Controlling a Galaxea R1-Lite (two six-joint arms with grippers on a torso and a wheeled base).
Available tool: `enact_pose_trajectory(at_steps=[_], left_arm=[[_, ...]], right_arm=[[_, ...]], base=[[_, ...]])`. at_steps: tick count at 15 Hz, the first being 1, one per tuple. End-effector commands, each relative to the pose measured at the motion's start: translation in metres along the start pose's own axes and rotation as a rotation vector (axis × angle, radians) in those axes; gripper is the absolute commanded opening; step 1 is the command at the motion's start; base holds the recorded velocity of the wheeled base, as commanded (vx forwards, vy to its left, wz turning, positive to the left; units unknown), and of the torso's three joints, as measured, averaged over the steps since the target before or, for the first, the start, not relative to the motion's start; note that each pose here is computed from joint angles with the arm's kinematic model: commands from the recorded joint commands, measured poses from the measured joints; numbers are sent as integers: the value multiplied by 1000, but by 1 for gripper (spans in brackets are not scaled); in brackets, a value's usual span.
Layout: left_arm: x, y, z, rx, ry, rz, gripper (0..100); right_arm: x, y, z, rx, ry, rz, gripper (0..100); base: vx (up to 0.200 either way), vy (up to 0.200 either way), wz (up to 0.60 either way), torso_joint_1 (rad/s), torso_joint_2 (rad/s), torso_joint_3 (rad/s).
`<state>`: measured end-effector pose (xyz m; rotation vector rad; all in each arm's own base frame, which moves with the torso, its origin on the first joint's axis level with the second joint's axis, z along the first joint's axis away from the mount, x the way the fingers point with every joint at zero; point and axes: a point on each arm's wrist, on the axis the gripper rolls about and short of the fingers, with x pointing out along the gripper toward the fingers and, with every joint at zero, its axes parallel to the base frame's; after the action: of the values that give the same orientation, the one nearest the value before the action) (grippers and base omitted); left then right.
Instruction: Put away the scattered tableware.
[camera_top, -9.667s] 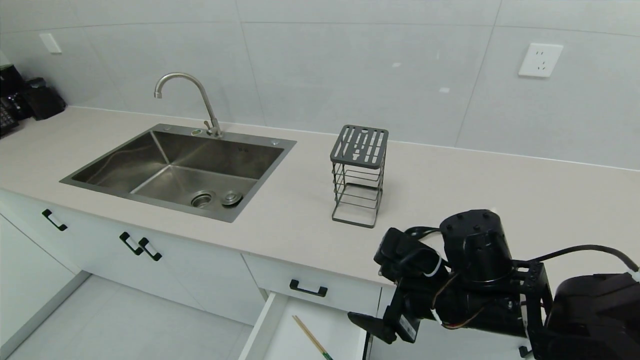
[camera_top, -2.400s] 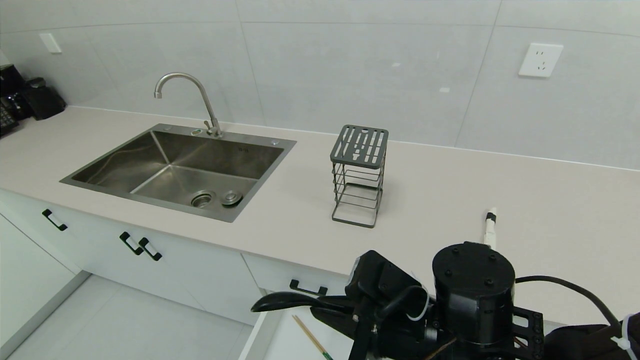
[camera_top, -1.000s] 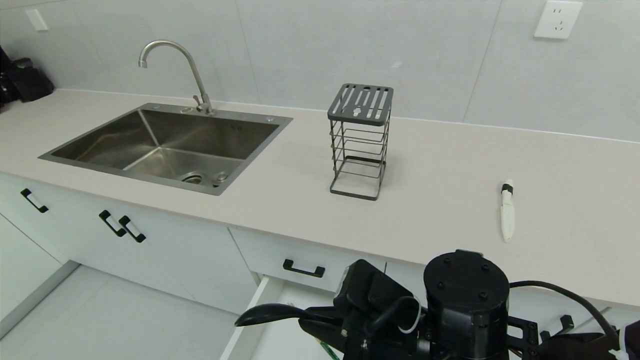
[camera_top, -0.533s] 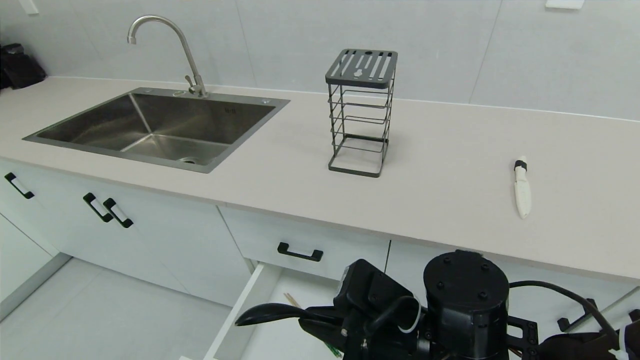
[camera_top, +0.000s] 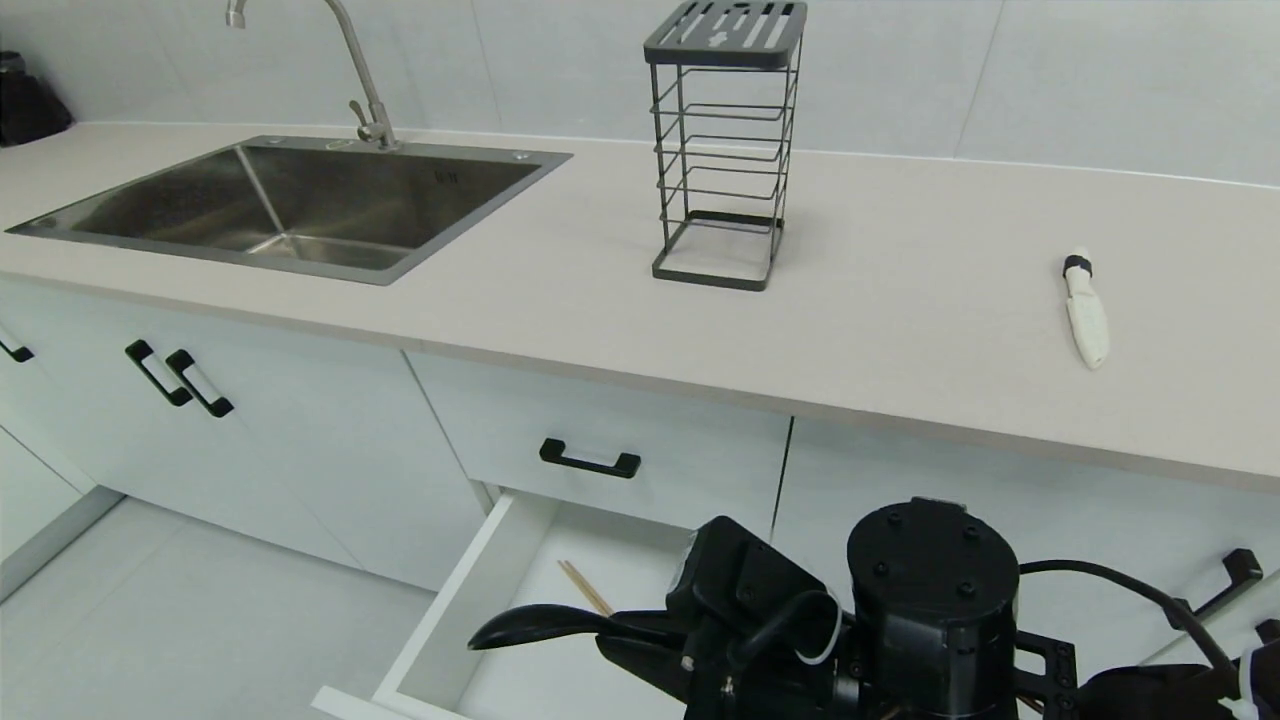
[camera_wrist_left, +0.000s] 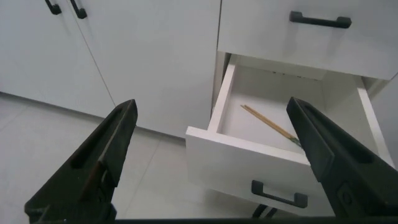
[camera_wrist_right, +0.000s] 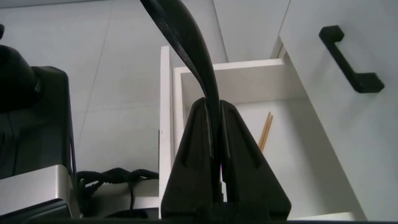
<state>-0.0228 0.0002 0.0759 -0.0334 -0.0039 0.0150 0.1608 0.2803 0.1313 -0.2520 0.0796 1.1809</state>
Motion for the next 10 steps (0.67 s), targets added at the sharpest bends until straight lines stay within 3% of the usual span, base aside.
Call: enact_pose_trajectory(at_steps=[1, 7, 10], left_arm=[[0, 0, 0, 0, 0, 2, 100], [0, 0, 0, 0, 0, 2, 100], [0, 0, 0, 0, 0, 2, 100]], right_arm=[[1, 0, 2, -1, -9, -1, 0], [5, -3, 28, -44, -46, 16, 0], [-4, -1, 49, -45, 74, 66, 0]], base=[[0, 0, 0, -256, 476, 227], [0, 0, 0, -250, 374, 133], [0, 0, 0, -235, 310, 123]])
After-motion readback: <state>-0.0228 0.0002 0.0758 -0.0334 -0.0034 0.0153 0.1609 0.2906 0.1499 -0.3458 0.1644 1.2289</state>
